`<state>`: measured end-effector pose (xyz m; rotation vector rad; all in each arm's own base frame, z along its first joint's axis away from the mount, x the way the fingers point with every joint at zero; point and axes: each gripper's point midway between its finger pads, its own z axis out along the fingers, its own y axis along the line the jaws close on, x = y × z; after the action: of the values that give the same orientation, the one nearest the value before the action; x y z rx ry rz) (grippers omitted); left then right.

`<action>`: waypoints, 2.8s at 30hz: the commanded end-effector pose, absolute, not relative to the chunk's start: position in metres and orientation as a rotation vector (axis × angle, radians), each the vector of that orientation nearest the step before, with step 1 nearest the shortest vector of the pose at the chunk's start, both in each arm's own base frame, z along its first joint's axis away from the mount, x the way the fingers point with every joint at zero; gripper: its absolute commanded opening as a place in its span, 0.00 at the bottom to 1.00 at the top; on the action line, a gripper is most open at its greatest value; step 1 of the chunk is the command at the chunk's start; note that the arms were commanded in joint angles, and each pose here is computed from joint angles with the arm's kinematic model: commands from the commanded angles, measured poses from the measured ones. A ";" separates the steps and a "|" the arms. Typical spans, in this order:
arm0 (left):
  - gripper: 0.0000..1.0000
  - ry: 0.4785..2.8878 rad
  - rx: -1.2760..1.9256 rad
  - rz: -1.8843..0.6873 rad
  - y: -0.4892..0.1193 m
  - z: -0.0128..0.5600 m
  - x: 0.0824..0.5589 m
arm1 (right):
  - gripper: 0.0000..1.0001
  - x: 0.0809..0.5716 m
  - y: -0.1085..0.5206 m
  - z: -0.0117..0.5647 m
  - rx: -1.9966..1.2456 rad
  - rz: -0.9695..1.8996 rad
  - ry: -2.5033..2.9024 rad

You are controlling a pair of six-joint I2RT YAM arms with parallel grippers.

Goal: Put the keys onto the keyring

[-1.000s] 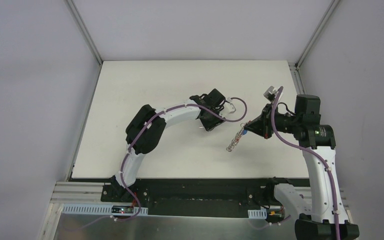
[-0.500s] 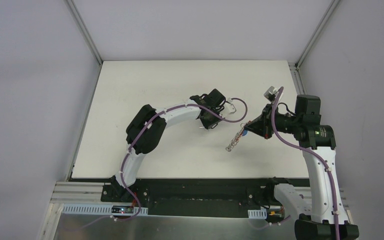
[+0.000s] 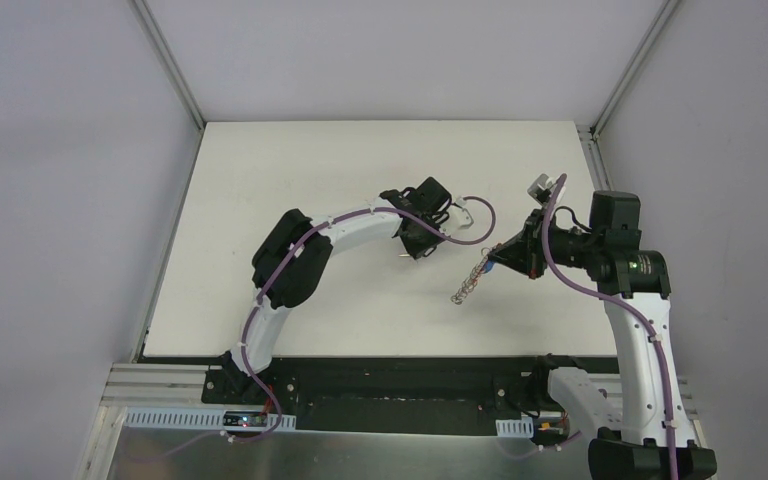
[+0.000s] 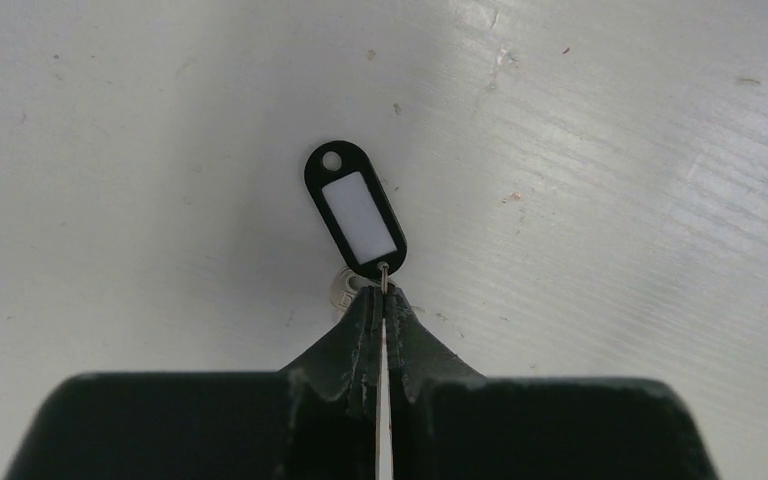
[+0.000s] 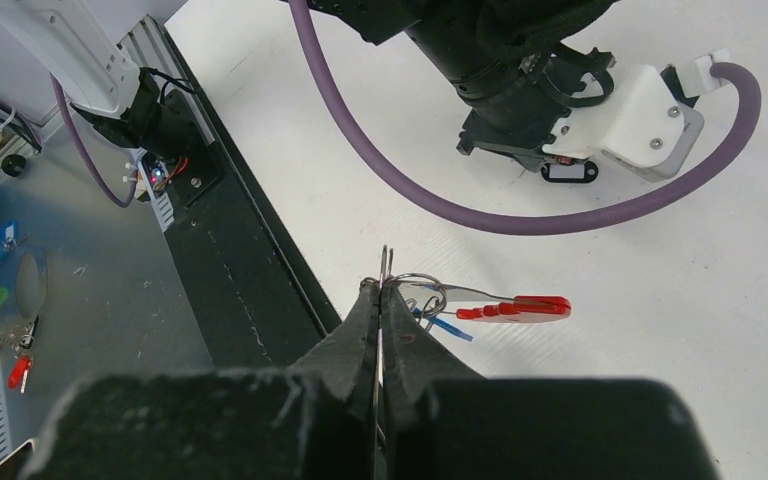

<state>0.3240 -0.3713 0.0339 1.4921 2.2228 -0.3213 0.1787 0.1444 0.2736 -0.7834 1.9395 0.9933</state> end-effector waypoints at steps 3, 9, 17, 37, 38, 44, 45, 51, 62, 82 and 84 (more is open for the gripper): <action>0.00 2.152 1.543 -0.391 -0.380 0.067 0.314 | 0.00 0.178 0.146 0.278 -0.809 1.012 1.906; 0.00 2.113 1.556 -0.516 -0.371 0.097 0.304 | 0.00 0.179 0.148 0.278 -0.845 1.032 1.893; 0.00 2.034 1.555 -0.717 -0.345 0.168 0.282 | 0.00 0.186 0.152 0.277 -0.903 1.074 1.861; 0.00 1.681 1.559 -0.691 -0.299 0.295 0.213 | 0.00 0.194 0.242 0.292 -1.126 1.459 1.625; 0.00 1.670 1.566 -0.688 -0.299 0.296 0.210 | 0.00 0.193 0.246 0.294 -1.140 1.478 1.609; 0.00 1.619 1.598 -0.654 -0.297 0.302 0.202 | 0.00 0.184 0.264 0.303 -1.203 1.593 1.565; 0.00 1.610 1.603 -0.645 -0.296 0.303 0.203 | 0.00 0.182 0.266 0.304 -1.216 1.612 1.558; 0.00 1.552 1.670 -0.638 -0.296 0.301 0.198 | 0.00 0.172 0.278 0.300 -1.269 1.660 1.543; 0.00 1.449 1.773 -0.694 -0.299 0.296 0.183 | 0.00 0.169 0.289 0.300 -1.290 1.745 1.545; 0.00 1.395 1.834 -0.728 -0.302 0.297 0.172 | 0.00 0.171 0.292 0.297 -1.276 1.784 1.566; 0.00 1.396 1.832 -0.729 -0.303 0.300 0.173 | 0.00 0.170 0.292 0.296 -1.277 1.787 1.566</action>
<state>0.1853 -0.3005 0.2826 1.8151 1.4725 -0.6944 0.1721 0.2895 0.2790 -1.2173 1.6718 1.7813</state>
